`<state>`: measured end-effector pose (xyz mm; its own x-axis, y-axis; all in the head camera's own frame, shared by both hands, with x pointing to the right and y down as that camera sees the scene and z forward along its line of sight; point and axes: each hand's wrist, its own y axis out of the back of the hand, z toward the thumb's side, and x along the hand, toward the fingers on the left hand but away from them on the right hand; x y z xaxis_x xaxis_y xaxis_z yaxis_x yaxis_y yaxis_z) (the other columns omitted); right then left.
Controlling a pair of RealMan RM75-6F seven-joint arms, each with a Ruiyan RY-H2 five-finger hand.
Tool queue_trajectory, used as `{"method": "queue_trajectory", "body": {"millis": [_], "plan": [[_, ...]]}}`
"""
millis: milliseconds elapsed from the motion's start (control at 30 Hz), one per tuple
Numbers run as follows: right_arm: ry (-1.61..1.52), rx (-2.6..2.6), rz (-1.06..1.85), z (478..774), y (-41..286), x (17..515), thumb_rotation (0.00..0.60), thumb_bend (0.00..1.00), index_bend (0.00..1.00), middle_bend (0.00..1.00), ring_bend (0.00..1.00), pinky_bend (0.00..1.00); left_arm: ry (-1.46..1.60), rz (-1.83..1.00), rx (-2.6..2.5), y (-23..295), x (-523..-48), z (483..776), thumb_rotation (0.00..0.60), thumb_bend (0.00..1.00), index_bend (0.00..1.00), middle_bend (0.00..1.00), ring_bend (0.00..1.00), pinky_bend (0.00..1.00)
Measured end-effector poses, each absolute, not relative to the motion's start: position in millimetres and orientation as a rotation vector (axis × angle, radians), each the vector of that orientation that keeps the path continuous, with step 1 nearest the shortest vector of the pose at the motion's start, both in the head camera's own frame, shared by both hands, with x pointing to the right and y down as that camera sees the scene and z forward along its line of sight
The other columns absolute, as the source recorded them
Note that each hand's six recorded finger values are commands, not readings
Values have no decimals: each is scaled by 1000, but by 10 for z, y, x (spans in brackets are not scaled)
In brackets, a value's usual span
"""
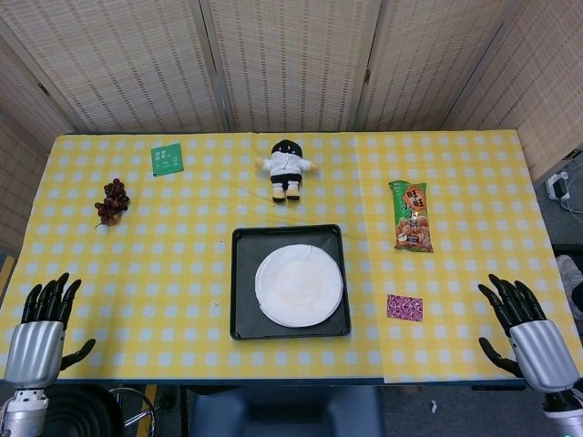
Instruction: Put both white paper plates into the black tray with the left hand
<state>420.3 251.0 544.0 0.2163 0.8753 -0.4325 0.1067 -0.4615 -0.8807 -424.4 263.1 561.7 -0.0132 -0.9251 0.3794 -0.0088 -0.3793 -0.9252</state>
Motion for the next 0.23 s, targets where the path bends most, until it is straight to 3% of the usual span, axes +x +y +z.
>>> {"method": "queue_trajectory", "body": {"millis": [233], "plan": [[-931, -1755, 1295, 5397, 2504, 4195, 600, 367, 0, 0, 0, 0, 1030, -1513, -1480, 2641, -4291, 5604, 600, 187, 11, 0, 0, 0]]}}
